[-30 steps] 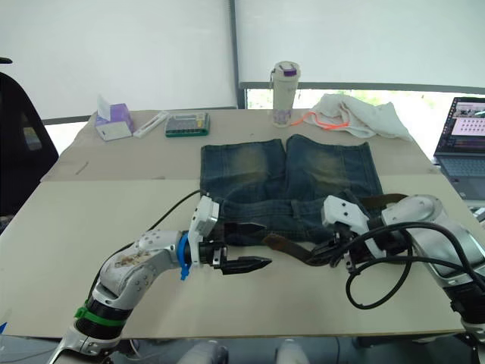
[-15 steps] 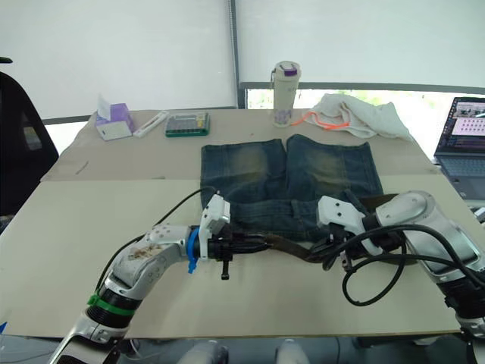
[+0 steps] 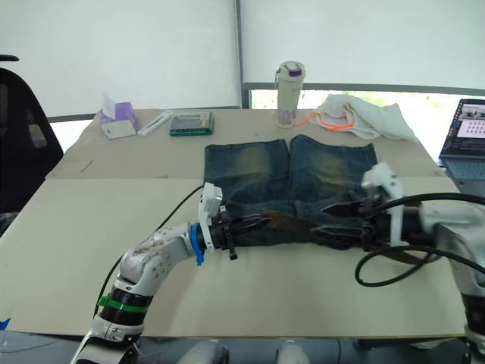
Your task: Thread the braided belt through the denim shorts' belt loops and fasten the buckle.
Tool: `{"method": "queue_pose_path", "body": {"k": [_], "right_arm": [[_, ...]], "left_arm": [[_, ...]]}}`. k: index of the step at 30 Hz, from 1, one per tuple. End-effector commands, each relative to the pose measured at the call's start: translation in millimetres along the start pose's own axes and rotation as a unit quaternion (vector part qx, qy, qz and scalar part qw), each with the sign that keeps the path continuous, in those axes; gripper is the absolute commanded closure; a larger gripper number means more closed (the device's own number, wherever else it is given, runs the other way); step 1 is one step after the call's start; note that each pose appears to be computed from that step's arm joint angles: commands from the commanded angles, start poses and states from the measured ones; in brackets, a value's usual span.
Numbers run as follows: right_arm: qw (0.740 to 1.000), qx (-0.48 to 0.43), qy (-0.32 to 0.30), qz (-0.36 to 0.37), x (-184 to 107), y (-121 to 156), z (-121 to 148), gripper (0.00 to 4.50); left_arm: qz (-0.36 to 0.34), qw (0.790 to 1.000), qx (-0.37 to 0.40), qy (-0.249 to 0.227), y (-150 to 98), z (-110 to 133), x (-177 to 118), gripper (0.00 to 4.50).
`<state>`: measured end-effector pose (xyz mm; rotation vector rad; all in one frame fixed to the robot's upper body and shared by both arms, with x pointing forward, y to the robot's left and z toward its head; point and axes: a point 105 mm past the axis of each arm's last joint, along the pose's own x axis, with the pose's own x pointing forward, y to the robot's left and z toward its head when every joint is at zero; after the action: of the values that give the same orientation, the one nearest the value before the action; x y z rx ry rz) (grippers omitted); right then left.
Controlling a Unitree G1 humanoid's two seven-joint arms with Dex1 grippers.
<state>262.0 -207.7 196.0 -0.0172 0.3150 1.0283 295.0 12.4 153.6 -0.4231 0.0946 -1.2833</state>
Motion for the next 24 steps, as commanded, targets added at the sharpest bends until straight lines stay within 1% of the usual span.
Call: {"method": "queue_pose_path", "body": {"k": [1, 2, 3, 6, 9, 11, 12, 14, 16, 18, 21, 24], "right_arm": [[0.993, 0.077, -0.084, 0.012, -10.4, 17.1, 4.0, 0.41], [0.990, 0.100, -0.098, 0.018, -10.4, 21.2, 0.8, 0.41], [0.985, 0.134, -0.108, 0.027, -5.0, 26.9, -8.7, 0.41], [0.975, 0.188, -0.114, 0.025, 11.8, 34.3, -30.5, 0.41], [0.964, 0.223, -0.144, 0.025, 26.4, 37.0, -38.2, 0.41], [0.954, 0.237, -0.180, 0.033, 32.2, 36.7, -32.8, 0.41], [0.948, 0.242, -0.205, 0.035, 34.1, 34.4, -25.4, 0.41], [0.940, 0.244, -0.234, 0.043, 35.8, 32.9, -13.5, 0.41], [0.936, 0.242, -0.250, 0.049, 36.7, 32.0, -3.9, 0.41], [0.937, 0.235, -0.252, 0.055, 37.9, 33.6, 2.2, 0.41], [0.935, 0.228, -0.264, 0.055, 35.6, 32.4, 11.5, 1.15], [0.937, 0.227, -0.260, 0.061, 35.7, 35.3, 12.3, 2.21]], "left_arm": [[-0.005, 0.995, -0.072, -0.063, -5.8, 19.4, 1.8, 4.50], [-0.004, 0.993, -0.095, -0.075, -5.6, 21.9, 2.2, 4.50], [-0.008, 0.988, -0.125, -0.093, -6.2, 26.1, 2.4, 4.50], [-0.028, 0.977, -0.178, -0.116, -11.2, 32.1, 1.6, 4.50], [-0.076, 0.970, -0.197, -0.120, -28.1, 35.7, -2.1, 4.50], [-0.091, 0.969, -0.201, -0.109, -35.9, 33.7, -3.7, 4.50], [-0.092, 0.969, -0.205, -0.106, -37.2, 32.4, -4.4, 4.50], [-0.090, 0.968, -0.209, -0.103, -37.2, 30.9, -5.8, 4.50], [-0.086, 0.969, -0.209, -0.100, -36.0, 29.5, -6.7, 4.50], [-0.080, 0.968, -0.213, -0.102, -33.2, 29.1, -7.2, 4.50], [-0.077, 0.970, -0.210, -0.100, -32.2, 27.8, -7.7, 4.50], [-0.077, 0.969, -0.211, -0.101, -32.5, 27.2, -8.3, 4.50]]}}
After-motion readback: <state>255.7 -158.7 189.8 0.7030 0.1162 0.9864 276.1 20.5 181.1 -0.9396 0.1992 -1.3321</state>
